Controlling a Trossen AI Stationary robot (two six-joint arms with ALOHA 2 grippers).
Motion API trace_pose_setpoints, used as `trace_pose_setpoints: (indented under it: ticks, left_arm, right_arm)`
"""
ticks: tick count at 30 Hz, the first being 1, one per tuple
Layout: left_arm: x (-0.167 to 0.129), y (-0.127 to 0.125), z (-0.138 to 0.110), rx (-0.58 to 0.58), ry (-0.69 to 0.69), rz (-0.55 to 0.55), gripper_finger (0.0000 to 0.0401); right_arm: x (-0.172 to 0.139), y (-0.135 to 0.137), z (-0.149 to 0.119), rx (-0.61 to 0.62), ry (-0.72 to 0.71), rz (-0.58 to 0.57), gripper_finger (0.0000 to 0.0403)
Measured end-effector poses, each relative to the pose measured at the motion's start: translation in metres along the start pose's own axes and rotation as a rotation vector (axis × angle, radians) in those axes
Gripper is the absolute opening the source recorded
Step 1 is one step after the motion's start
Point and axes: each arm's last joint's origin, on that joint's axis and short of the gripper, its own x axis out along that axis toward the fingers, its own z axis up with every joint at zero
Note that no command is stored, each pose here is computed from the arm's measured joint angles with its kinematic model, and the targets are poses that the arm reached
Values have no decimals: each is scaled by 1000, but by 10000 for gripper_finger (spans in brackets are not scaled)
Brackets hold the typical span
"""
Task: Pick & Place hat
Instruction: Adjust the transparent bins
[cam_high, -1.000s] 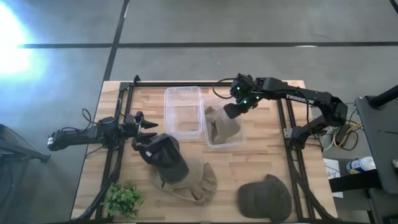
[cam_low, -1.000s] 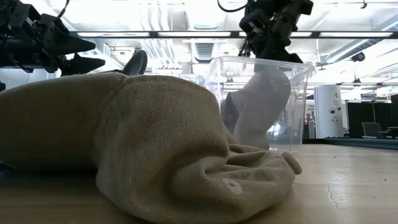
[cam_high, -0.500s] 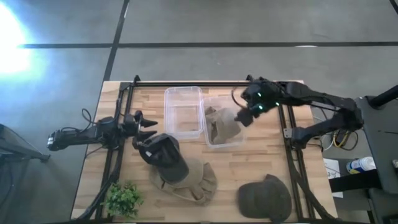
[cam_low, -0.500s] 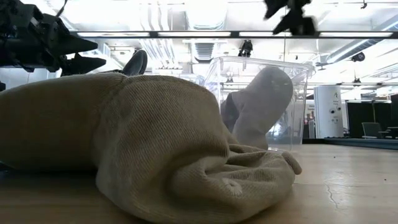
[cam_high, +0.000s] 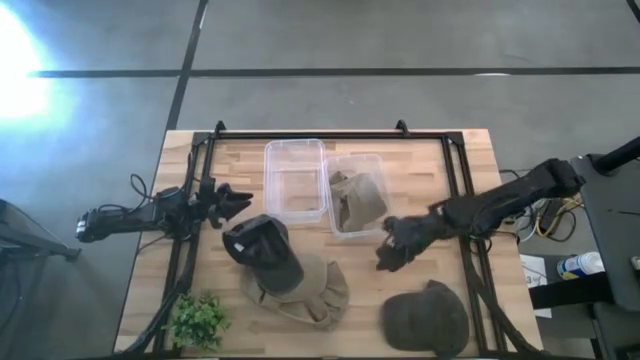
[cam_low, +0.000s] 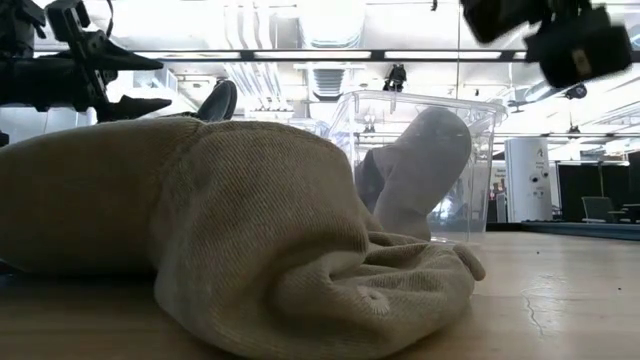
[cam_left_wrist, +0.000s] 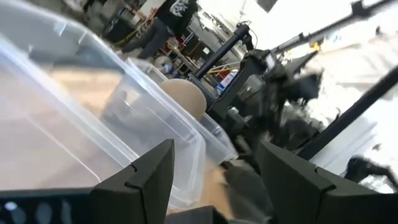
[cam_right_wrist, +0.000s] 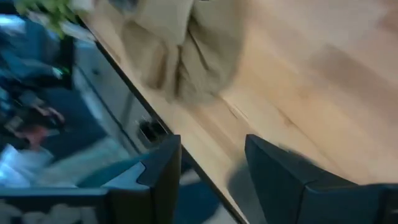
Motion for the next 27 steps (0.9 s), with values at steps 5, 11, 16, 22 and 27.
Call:
trace_pose_setpoints:
  ticks: [5,11,16,22,27]
  left_arm:
    - [0,0,0,-47,3,3,225]
    - [0,0,-1,-96,11,0,225]
    - [0,0,-1,-248,22,-7,225]
    - [0,-1,-1,-307,45,-27,225]
    - [1,-1,-2,-283,46,-27,225]
  right_arm:
    - [48,-23,0,85,-135,81,167]
    - [97,-27,2,64,-169,204,164]
    - [135,-27,8,57,-167,168,164]
    - [127,-3,6,19,-167,228,164]
    - [91,7,5,-12,-249,119,164]
